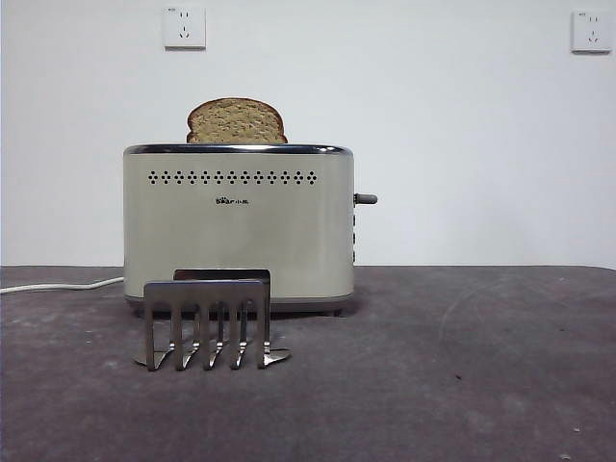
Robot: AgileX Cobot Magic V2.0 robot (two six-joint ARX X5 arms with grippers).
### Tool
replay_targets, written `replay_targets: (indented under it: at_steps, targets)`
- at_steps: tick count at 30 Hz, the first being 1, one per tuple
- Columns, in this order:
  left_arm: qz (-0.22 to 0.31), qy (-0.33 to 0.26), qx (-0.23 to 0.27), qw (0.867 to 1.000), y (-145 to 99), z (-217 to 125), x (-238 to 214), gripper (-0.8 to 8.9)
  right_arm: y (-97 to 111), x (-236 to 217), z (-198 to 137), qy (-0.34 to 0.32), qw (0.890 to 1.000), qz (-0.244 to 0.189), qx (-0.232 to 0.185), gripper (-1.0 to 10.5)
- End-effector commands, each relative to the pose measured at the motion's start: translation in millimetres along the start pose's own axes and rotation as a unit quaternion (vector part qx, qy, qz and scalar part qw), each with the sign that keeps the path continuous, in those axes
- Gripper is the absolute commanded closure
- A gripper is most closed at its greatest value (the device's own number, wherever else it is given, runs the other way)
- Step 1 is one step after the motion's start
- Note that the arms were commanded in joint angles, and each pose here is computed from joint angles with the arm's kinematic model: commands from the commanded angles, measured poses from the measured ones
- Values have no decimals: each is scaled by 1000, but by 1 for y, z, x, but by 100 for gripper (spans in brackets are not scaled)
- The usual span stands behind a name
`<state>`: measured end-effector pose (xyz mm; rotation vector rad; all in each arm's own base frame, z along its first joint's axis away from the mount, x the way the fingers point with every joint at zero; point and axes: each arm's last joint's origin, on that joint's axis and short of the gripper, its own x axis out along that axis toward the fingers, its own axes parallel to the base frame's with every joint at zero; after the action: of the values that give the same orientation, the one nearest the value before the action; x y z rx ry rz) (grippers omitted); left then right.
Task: Pick up a slice of bread from the rack,put the bread on the toaster,press the button
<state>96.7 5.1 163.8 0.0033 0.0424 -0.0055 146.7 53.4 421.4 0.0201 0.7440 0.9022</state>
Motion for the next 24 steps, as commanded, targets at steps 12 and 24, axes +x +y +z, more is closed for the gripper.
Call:
replay_targets:
  at_steps: [12,24]
  targets:
    - [2,68,-39,997,0,-17,0,816,-1,2,-1,2,1000,-1,0,946]
    - [5,67,-39,997,0,-16,0,816,-1,2,-1,2,1000,-1,0,946]
